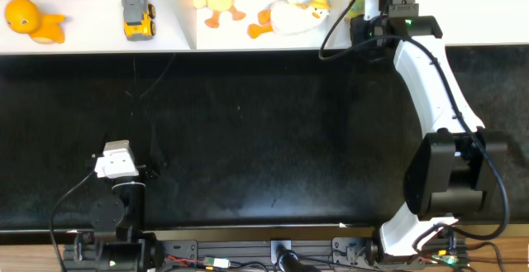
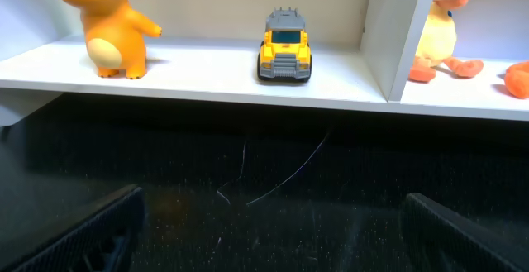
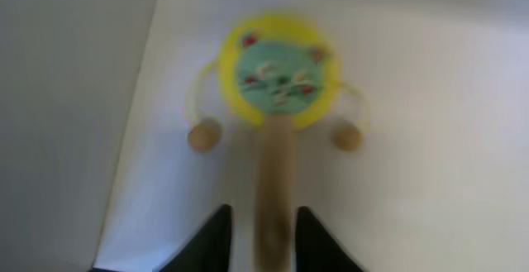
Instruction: Store Toys
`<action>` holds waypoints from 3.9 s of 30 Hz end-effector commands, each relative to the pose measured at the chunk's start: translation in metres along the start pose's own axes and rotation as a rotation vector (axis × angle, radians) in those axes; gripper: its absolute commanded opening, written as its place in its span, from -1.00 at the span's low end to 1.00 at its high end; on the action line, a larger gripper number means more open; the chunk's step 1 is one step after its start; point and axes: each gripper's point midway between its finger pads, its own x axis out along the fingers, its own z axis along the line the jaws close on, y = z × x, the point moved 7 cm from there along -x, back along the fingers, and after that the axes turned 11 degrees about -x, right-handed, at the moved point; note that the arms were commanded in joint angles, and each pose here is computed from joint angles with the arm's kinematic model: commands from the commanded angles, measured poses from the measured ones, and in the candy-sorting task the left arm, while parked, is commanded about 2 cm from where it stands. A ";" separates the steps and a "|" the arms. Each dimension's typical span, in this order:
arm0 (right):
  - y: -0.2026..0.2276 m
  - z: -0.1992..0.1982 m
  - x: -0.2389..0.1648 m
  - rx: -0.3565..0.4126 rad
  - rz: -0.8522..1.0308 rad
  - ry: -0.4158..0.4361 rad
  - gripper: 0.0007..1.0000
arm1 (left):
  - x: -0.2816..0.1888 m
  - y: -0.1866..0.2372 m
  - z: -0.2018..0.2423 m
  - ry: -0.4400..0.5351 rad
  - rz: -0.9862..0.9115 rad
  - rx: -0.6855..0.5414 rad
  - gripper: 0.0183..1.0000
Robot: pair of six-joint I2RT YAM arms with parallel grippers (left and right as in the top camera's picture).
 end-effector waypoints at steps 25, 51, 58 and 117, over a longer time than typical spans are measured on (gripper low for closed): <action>0.045 0.017 -0.099 -0.014 0.126 0.047 0.57 | -0.001 0.000 -0.001 0.010 -0.003 0.018 1.00; 0.116 0.040 -0.189 -0.009 -0.062 0.101 0.99 | -0.001 0.000 -0.001 0.009 -0.003 0.018 0.99; 0.116 0.039 -0.189 -0.006 -0.059 0.101 0.99 | -0.001 0.000 -0.001 0.010 -0.003 0.018 1.00; 0.319 -0.144 -0.103 0.144 0.024 0.034 0.99 | -0.001 0.000 -0.001 0.010 -0.003 0.018 1.00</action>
